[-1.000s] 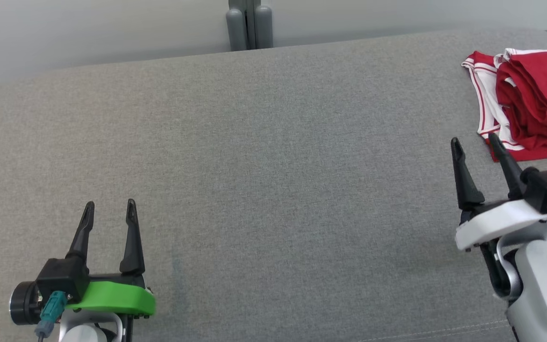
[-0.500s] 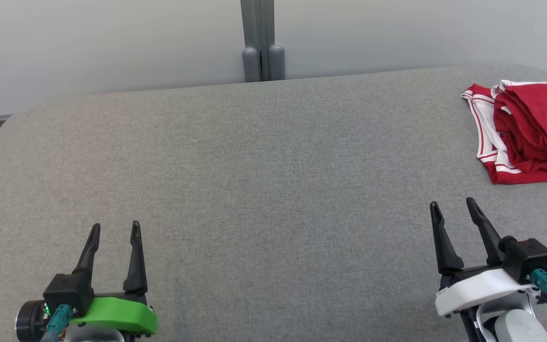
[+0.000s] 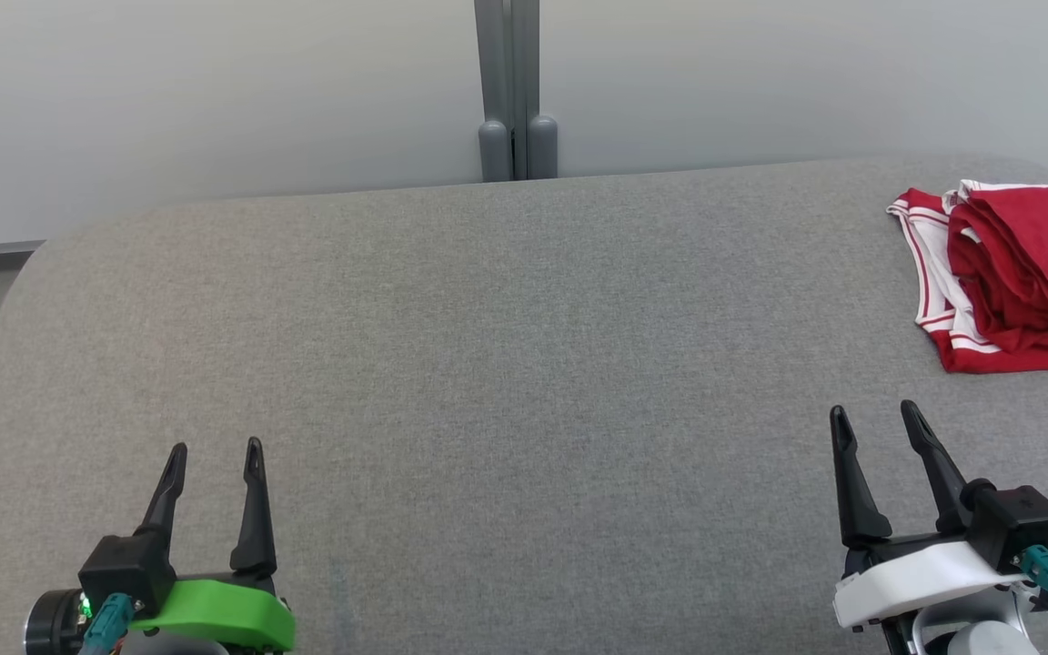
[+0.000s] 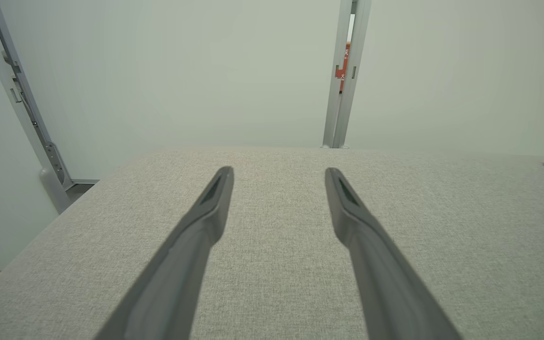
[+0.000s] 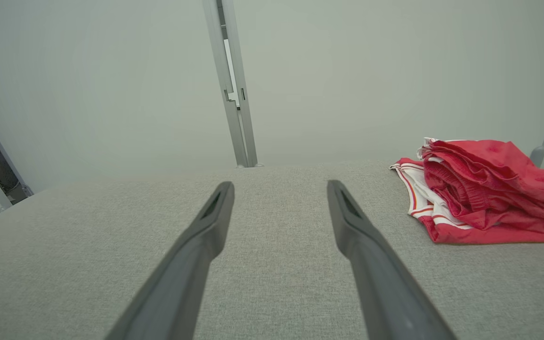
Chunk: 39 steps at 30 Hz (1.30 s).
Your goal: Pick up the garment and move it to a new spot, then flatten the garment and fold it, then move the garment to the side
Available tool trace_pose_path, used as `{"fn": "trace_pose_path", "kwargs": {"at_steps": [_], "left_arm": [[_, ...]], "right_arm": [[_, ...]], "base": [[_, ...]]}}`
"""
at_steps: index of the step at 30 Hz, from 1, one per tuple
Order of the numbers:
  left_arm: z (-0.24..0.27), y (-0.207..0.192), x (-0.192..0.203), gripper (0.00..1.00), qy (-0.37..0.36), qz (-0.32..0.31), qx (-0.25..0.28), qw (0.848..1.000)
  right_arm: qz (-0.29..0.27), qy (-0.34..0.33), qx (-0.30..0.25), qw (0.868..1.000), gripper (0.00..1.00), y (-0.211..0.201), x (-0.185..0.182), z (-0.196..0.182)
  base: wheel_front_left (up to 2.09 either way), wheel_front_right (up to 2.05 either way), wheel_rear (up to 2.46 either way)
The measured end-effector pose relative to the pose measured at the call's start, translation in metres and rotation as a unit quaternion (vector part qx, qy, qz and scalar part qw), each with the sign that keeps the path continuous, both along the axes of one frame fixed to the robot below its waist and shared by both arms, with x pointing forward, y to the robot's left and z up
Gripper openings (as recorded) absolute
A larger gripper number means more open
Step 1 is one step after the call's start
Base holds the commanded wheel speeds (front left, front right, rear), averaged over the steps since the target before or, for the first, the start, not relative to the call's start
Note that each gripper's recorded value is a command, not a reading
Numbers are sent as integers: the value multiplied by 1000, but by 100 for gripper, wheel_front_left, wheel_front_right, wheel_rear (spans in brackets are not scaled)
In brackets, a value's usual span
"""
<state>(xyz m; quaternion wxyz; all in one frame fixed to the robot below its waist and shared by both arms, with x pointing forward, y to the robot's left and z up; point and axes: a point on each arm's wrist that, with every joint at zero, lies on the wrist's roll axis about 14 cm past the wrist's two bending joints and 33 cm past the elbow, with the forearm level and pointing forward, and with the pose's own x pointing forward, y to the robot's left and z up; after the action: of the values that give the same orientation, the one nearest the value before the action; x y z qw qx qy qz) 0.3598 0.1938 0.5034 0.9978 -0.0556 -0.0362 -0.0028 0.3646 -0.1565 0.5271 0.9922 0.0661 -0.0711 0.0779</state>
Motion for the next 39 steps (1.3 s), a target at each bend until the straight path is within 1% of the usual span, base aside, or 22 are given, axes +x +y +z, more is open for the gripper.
{"fn": "trace_pose_path", "kwargs": {"at_steps": [12, 13, 20, 30, 39], "left_arm": [[-3, 3, -3, 100, 5, 8, 0, 1000], [-4, 3, -3, 0, 6, 8, 0, 1000], [-30, 2, -11, 0, 52, 10, -14, 999], [-35, 9, -10, 0, 67, 30, -107, 992], [-36, 12, -8, 0, 73, 39, -186, 979]], "right_arm": [[0, -2, -4, 1000, 100, 1, 0, 2], [0, -1, -4, 1000, 0, 1, 0, 1], [-3, 42, 8, 999, 0, 2, -7, -25], [-19, 69, 100, 992, 0, -8, -6, -30], [-30, 84, 177, 980, 0, -15, -1, -31]], "base": [[0, 0, 0], [0, 0, 0], [0, 0, 0], [0, 0, 0], [0, 0, 0]]}}
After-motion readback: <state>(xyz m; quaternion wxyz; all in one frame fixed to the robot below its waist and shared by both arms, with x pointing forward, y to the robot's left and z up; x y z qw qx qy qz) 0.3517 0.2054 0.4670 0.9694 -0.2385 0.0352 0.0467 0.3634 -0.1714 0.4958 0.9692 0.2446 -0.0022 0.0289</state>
